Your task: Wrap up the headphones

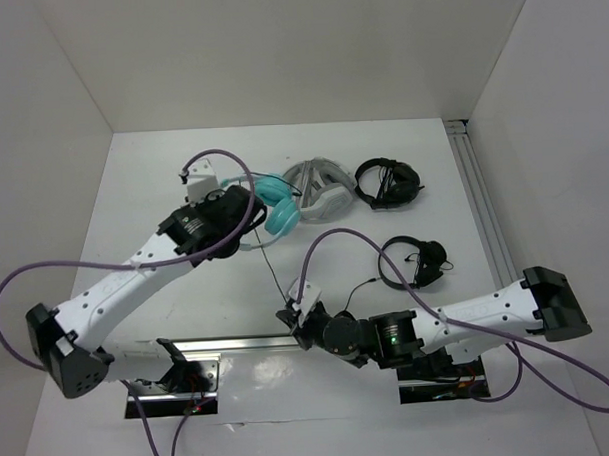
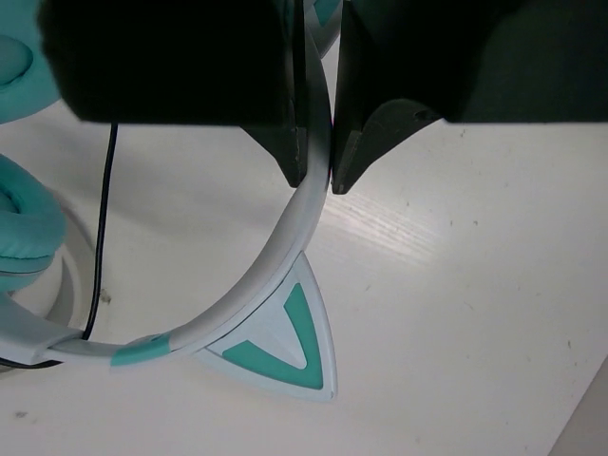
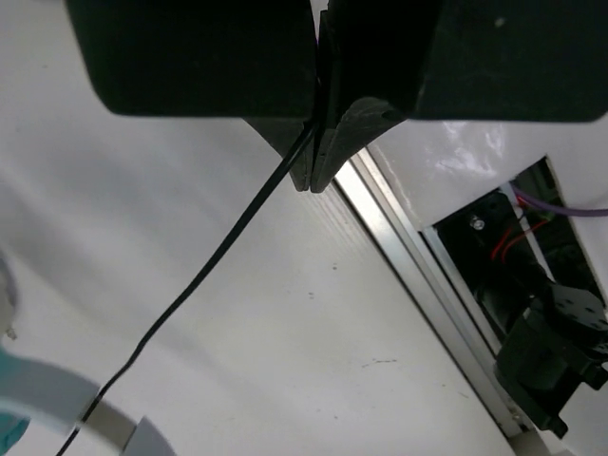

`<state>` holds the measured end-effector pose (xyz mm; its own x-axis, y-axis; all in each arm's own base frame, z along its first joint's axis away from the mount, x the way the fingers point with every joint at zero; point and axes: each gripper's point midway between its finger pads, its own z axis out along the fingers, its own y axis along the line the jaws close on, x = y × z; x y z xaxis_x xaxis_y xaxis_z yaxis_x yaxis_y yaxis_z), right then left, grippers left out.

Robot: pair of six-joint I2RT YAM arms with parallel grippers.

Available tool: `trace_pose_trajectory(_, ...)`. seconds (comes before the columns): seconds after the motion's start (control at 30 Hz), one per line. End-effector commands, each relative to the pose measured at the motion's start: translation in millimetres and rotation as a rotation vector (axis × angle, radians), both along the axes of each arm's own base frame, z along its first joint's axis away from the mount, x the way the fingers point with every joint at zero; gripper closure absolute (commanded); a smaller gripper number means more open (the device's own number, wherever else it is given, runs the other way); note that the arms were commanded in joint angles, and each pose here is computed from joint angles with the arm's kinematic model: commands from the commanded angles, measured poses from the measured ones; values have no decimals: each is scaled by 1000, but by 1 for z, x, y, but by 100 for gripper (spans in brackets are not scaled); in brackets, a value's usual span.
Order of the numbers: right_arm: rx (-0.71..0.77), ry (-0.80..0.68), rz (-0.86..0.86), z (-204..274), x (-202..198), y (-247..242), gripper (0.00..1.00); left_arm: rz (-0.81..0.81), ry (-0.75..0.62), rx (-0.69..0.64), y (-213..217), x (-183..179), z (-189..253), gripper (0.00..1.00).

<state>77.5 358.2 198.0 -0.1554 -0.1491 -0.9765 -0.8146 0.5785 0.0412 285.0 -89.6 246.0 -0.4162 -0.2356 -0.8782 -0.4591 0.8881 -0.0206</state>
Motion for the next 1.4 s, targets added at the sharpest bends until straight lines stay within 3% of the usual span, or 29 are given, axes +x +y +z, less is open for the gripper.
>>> trace_pose_trajectory(0.0, -47, -61, -18, 20, 3, -6, 100, 127, -39, 5, 6, -2, 12, 100)
trace_pose_trajectory(0.13, -114, -126, -66, 34, 20, -15, 100, 15, 73, 100, -15, -2, -14, 100)
trace_pose_trajectory(0.37, -197, -212, -236, 62, 74, -54, 100, -273, 268, 272, -50, -41, -61, 100)
trace_pose_trajectory(0.53, -247, -260, -389, 75, 98, -85, 100, -571, 406, 242, -79, -71, -76, 100)
trace_pose_trajectory(0.77, -189, -305, -567, 99, 128, -121, 98, -999, 373, 90, -109, -110, -46, 100)
trace_pose_trajectory(1.07, -132, -305, -600, 116, 173, -137, 95, -1173, 393, 70, -111, -142, -45, 100)
trace_pose_trajectory(1.17, -161, -283, -609, 112, 195, -145, 95, -1113, 370, 93, -103, -135, -36, 100)
trace_pose_trajectory(1.27, -183, -250, -646, 106, 213, -153, 95, -941, 322, 165, -75, -118, -19, 100)
trace_pose_trajectory(1.37, -172, -225, -666, 103, 227, -161, 95, -903, 284, 173, -69, -113, -9, 100)
